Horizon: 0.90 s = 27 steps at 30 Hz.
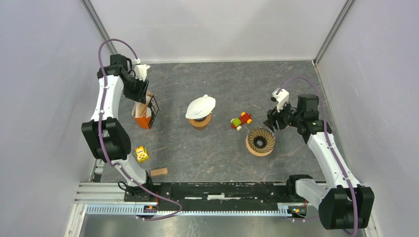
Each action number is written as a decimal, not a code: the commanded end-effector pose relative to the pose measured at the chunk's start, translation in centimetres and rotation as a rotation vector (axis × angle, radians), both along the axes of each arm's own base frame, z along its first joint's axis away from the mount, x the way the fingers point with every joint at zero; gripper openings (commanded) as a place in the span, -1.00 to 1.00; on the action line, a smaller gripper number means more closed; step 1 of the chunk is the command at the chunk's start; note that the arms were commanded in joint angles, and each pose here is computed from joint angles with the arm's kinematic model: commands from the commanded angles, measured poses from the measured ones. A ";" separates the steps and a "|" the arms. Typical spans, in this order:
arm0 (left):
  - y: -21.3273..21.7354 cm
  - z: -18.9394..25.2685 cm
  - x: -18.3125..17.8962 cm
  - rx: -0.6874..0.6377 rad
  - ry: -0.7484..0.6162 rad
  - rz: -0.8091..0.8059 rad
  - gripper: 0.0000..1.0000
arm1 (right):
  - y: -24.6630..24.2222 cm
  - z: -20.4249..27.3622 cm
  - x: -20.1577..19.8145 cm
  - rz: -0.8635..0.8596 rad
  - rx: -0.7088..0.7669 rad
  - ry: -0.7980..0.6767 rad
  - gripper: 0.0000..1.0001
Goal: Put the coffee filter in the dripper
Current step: Pick up the coffee filter from the coffee filter holder.
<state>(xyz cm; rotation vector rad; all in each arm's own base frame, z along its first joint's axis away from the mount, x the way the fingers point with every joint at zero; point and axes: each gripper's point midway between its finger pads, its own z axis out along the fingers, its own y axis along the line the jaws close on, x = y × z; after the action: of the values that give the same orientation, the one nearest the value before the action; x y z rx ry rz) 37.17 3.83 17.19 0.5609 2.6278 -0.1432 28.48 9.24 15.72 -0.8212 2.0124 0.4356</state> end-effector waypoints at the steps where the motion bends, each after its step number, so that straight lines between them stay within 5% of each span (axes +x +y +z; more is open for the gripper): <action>1: 0.7 0.1 0.7 0.037 -0.022 -0.018 -0.16 | -0.2 0.4 0.2 -0.007 -0.005 -0.028 0.30; 21: 1.2 -2.4 -0.1 0.060 0.044 -0.020 -0.31 | -0.2 0.3 0.3 -0.007 -0.005 -0.022 0.31; 27: 1.3 -2.4 0.1 0.064 0.043 -0.013 -0.62 | -0.2 0.4 0.3 -0.006 -0.004 -0.022 0.31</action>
<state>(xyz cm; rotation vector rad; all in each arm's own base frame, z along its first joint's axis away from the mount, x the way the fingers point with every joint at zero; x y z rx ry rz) 36.51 4.58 14.48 0.5556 2.7101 -0.1165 28.43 9.16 15.54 -0.8187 2.0184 0.4330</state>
